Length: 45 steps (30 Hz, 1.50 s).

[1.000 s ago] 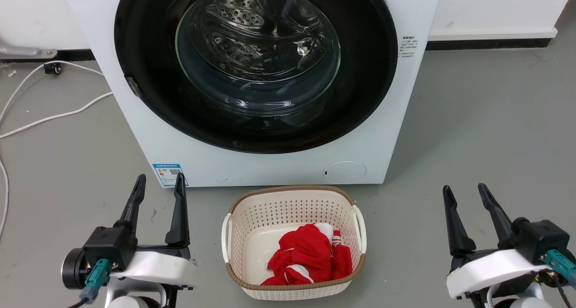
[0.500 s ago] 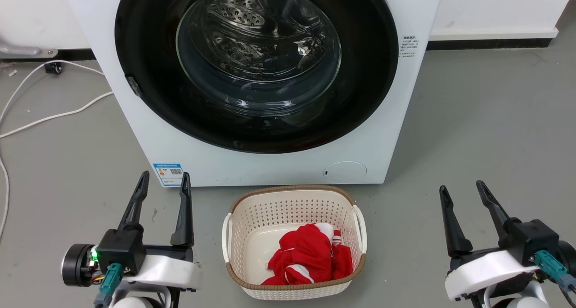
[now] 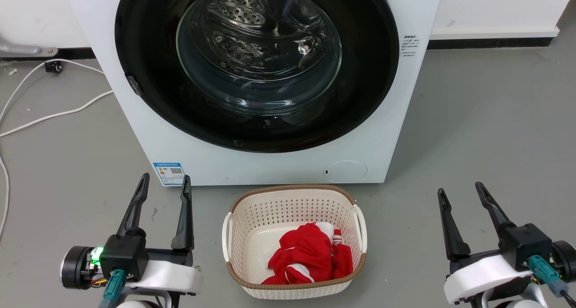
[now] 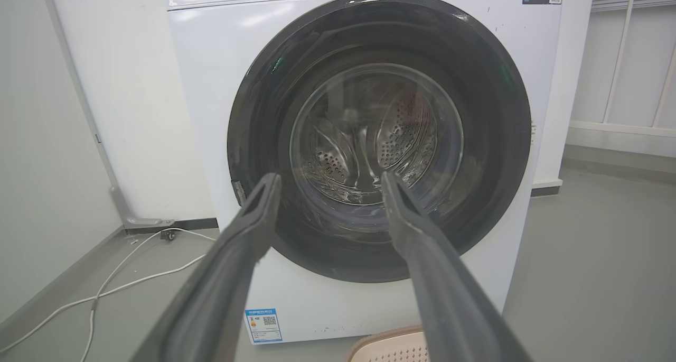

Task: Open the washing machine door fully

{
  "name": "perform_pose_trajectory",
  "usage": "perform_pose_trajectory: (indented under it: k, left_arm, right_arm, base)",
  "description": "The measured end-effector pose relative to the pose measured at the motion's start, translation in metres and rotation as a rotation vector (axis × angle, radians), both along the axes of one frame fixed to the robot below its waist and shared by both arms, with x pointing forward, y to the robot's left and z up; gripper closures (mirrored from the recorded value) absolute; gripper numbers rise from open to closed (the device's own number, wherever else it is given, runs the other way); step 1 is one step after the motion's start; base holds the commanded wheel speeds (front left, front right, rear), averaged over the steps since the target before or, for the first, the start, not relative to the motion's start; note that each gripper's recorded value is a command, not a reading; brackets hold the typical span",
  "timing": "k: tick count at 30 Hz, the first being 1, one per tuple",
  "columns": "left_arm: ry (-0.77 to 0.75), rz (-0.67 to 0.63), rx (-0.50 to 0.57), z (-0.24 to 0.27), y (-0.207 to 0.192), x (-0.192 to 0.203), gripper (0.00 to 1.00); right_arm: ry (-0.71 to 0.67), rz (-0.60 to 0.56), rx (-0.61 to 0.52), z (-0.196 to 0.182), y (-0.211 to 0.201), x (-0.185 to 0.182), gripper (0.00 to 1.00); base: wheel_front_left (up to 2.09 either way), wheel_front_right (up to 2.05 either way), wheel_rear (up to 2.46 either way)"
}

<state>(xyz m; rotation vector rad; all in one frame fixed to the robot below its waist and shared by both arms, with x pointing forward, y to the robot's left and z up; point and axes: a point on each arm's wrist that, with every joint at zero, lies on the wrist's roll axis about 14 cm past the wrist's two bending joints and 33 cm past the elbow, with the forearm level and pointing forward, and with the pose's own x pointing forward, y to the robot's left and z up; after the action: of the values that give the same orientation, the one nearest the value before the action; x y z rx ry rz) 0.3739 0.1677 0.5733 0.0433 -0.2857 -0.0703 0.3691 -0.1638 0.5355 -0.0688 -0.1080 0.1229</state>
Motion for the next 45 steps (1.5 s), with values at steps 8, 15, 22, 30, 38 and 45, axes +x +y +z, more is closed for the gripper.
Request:
perform_pose_trajectory:
  k: [8, 15, 22, 30, 38, 45]
  left_arm:
    - [0.015, -0.009, -0.021, -0.005, 0.0, 0.001, 0.0]
    - [0.019, -0.012, -0.023, -0.006, 0.0, 0.002, 0.0]
    - [0.017, -0.012, -0.02, -0.006, 0.0, 0.001, 0.0]
    - [0.016, -0.011, -0.019, -0.005, 0.0, 0.001, 0.0]
    - [0.016, -0.008, -0.023, -0.005, 0.001, 0.001, 0.0]
    - [0.017, -0.007, -0.027, -0.006, 0.001, 0.002, 0.0]
  right_arm:
    - [0.007, -0.003, 0.012, -0.003, -0.001, 0.0, 0.0]
    - [0.014, -0.005, 0.013, -0.005, -0.002, 0.0, 0.0]
    - [0.016, -0.008, 0.019, -0.006, -0.003, 0.0, 0.0]
    - [0.011, -0.016, 0.063, -0.005, -0.006, -0.001, 1.0]
    - [-0.015, -0.021, 0.124, -0.001, -0.008, -0.001, 1.0]
    - [-0.096, -0.041, 0.616, 0.017, -0.019, 0.001, 1.0]
  base:
    - [0.0, 0.0, 0.0]
    - [0.0, 0.0, 0.0]
    - [0.0, 0.0, 0.0]
    - [0.0, 0.0, 0.0]
    - [0.0, 0.0, 0.0]
    - [0.0, 0.0, 0.0]
